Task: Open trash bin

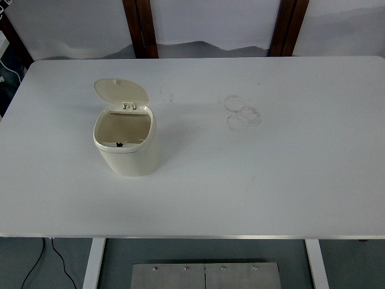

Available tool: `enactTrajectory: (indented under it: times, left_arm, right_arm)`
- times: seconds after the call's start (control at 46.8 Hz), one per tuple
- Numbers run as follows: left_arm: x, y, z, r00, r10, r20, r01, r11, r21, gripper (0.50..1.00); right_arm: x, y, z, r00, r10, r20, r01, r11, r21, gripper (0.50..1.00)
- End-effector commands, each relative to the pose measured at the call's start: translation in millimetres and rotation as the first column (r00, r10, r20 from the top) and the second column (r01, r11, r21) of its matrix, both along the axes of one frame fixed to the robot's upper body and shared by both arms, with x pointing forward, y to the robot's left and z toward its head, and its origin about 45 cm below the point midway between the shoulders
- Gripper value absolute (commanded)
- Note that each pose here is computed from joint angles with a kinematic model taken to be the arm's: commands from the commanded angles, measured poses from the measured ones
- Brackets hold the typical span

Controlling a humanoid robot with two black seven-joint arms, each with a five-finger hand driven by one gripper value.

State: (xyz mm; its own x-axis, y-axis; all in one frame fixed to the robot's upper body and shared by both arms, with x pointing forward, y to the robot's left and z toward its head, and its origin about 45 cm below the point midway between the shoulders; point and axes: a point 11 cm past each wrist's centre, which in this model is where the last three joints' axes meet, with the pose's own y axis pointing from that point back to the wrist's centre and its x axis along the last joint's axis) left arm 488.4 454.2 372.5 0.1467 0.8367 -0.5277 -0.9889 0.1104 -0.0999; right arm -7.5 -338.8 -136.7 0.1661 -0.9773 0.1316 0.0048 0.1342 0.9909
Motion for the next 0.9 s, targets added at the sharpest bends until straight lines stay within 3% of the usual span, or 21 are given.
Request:
enactTrajectory:
  times: [0.0,0.534,0.876]
  left_arm:
    - [-4.9,5.2,-16.5,1.0,0.015,-0.02,-0.016,1.0,-0.027,1.0]
    - [-26.2,7.7,-90.7,0.99,0.033,-0.135,-0.046,0.994,-0.097,1.0]
    - [-29.8,9.0,-99.4,0.988,0.038,-0.151,-0.053,0.993,-0.101,1.0]
  right_arm:
    - [0.0,0.1,0.0,1.0,0.0,0.0,0.0,1.0,0.001,0.995]
    - [0.0,0.1,0.0,1.0,0.0,0.0,0.0,1.0,0.001,0.995]
    - [0.0,0.0,0.0,1.0,0.0,0.0,0.0,1.0,0.0,0.995]
